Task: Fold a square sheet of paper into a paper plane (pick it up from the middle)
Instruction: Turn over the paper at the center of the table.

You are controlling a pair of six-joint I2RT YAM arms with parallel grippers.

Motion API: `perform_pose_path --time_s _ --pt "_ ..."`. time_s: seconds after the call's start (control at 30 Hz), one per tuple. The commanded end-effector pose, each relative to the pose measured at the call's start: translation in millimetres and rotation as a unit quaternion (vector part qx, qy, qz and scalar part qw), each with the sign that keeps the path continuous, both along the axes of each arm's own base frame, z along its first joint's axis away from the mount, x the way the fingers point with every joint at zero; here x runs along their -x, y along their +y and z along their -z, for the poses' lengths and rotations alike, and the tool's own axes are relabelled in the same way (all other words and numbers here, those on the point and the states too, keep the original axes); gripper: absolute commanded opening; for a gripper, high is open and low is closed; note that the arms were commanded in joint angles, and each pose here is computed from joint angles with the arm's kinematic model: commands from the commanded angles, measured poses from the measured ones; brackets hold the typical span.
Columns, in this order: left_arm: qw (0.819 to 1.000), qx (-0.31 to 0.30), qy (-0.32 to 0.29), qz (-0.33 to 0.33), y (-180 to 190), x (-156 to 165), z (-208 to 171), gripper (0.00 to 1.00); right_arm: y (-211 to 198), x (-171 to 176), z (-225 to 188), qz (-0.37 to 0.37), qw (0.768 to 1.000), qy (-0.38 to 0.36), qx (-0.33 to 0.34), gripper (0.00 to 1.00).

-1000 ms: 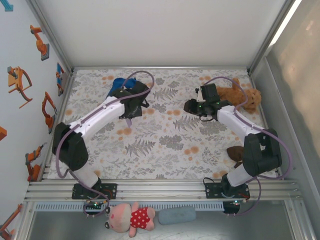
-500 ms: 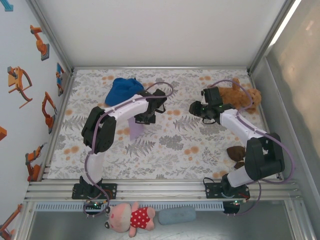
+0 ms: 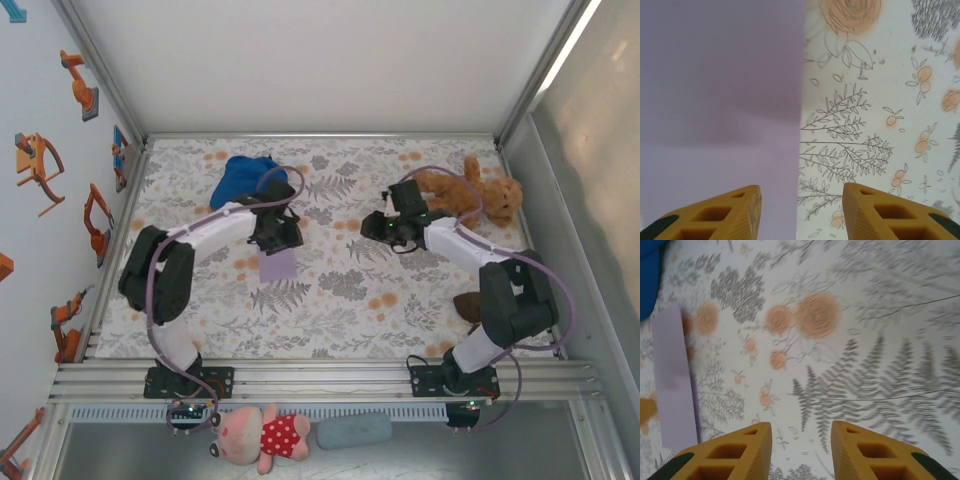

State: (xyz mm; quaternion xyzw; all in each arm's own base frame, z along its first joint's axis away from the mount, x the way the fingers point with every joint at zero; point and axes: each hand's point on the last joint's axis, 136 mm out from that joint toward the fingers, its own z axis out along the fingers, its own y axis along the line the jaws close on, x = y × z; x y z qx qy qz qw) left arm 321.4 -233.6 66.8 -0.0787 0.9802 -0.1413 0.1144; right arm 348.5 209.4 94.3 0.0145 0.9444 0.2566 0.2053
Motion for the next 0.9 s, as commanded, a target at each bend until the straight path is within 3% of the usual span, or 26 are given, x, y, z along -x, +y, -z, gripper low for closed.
perform_pose_path --time_s 0.0,0.17,0.4,0.73,0.87 --pt "0.997 0.050 -0.028 -0.047 12.5 -5.2 -20.2 0.53 58.4 6.2 -7.5 -0.066 0.997 -0.009 -0.025 0.36" --pt "0.993 0.032 -0.033 -0.113 63.1 6.1 -17.9 0.60 129.0 21.1 5.6 -0.141 0.990 0.001 -0.029 0.35" --pt "0.983 0.033 -0.040 -0.178 105.0 17.4 -14.4 0.71 188.6 28.7 27.2 -0.207 0.978 0.022 -0.029 0.22" --pt "0.982 0.050 -0.045 -0.175 108.3 18.9 -7.6 0.97 202.9 17.5 68.2 -0.215 0.975 0.059 -0.005 0.18" --pt "0.984 0.064 -0.044 -0.160 100.9 18.6 -8.0 0.96 185.4 17.5 80.9 -0.204 0.976 0.068 0.024 0.18"
